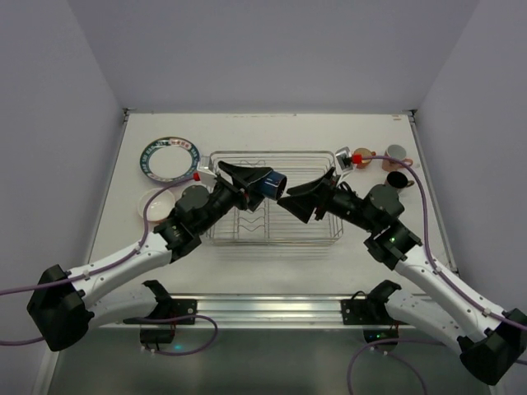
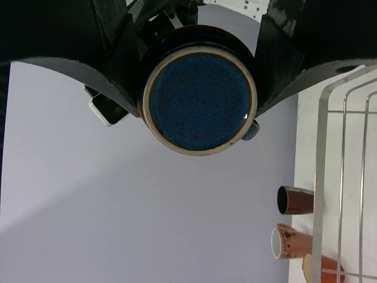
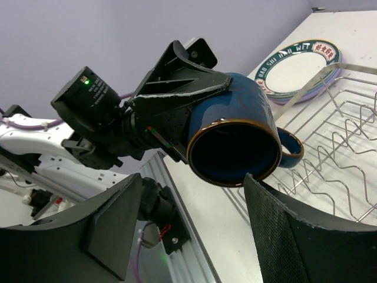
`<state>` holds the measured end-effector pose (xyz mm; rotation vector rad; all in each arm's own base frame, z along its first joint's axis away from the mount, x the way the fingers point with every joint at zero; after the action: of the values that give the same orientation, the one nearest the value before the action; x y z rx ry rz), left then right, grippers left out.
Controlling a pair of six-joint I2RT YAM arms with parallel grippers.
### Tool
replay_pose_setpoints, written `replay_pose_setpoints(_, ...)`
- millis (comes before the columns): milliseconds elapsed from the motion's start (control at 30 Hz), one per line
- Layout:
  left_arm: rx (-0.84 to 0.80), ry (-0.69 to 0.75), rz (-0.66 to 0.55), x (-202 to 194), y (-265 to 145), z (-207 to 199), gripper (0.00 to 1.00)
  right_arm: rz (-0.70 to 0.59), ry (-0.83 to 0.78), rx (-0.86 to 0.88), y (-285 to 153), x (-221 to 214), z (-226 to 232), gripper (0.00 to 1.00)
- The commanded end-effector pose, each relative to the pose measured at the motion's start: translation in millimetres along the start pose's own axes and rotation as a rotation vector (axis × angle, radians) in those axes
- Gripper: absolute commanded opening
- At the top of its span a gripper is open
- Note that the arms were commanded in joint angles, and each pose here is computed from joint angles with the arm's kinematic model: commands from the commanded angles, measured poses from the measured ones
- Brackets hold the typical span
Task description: Unload the mixed dishes from the dish rack
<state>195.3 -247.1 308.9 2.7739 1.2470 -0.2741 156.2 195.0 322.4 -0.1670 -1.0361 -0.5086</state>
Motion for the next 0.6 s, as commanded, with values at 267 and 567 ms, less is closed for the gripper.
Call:
replay_pose_setpoints(267,-0.123,-0.073,0.023,-4.7,-2.8,-18.7,0.00,-0.044,-0.129,0.033,41.5,18.4,4.6,0.57)
replay_pose_setpoints(567,-0.130,-0.099,0.031,-2.8,-9.5,-10.0,0.00,-0.063,-0.166,0.058,57.7,16.7,-0.1,0.01)
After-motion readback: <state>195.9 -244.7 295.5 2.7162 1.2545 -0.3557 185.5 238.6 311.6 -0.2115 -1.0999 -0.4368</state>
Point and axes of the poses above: each gripper's point midway between its finger pads, its own y axis out along the fingers, its own z axis along the line the jaws close on, x = y × z, the point moved 8 cm from there along -y, back along the fingers, and after that the axes turned 7 degrees about -y, right-handed, at the moved point
